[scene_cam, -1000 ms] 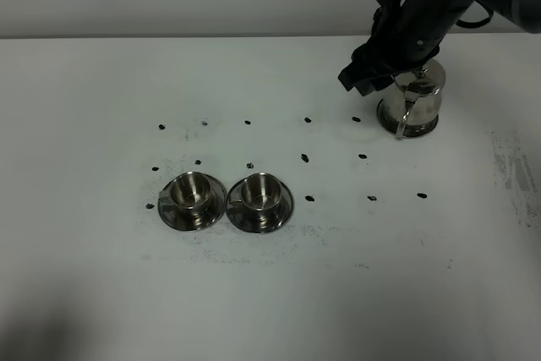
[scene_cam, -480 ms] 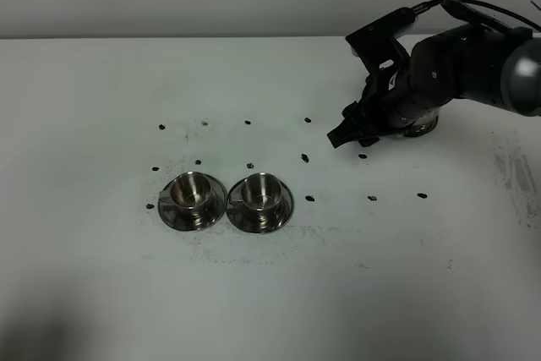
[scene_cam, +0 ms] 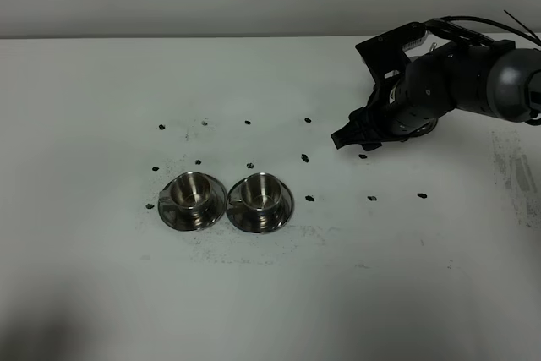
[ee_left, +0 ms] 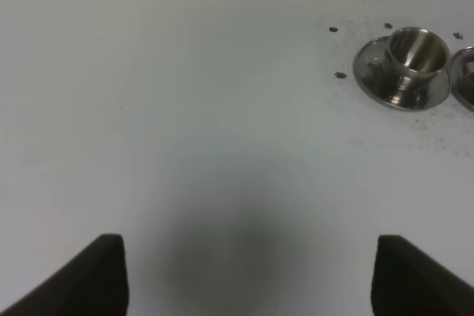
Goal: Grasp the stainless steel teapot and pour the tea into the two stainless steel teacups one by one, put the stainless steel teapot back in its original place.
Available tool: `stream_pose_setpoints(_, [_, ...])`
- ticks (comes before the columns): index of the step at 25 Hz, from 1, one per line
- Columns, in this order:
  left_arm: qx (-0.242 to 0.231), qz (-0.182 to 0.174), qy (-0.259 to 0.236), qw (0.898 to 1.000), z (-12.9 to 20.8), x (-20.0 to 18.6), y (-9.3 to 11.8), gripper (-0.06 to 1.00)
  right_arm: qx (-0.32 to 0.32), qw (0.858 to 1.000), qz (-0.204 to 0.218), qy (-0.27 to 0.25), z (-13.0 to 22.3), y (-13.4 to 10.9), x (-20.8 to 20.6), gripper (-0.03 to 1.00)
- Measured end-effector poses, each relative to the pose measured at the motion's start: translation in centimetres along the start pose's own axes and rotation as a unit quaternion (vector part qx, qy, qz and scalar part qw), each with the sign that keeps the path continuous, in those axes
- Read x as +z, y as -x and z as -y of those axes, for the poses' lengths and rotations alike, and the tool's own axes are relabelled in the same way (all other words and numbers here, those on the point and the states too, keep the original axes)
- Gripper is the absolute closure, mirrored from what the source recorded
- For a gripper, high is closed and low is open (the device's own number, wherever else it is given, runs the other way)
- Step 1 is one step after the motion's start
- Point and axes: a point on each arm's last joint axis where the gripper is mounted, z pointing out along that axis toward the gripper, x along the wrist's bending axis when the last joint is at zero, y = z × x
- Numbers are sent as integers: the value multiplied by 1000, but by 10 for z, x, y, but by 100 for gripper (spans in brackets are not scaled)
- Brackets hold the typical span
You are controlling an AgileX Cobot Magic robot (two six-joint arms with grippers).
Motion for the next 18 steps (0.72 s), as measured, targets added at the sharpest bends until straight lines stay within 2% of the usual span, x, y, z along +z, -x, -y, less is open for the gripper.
stream_pose_setpoints(18, [0, 0, 0, 1000, 0, 0, 0, 29, 15, 997, 67, -36, 7, 14, -1, 49])
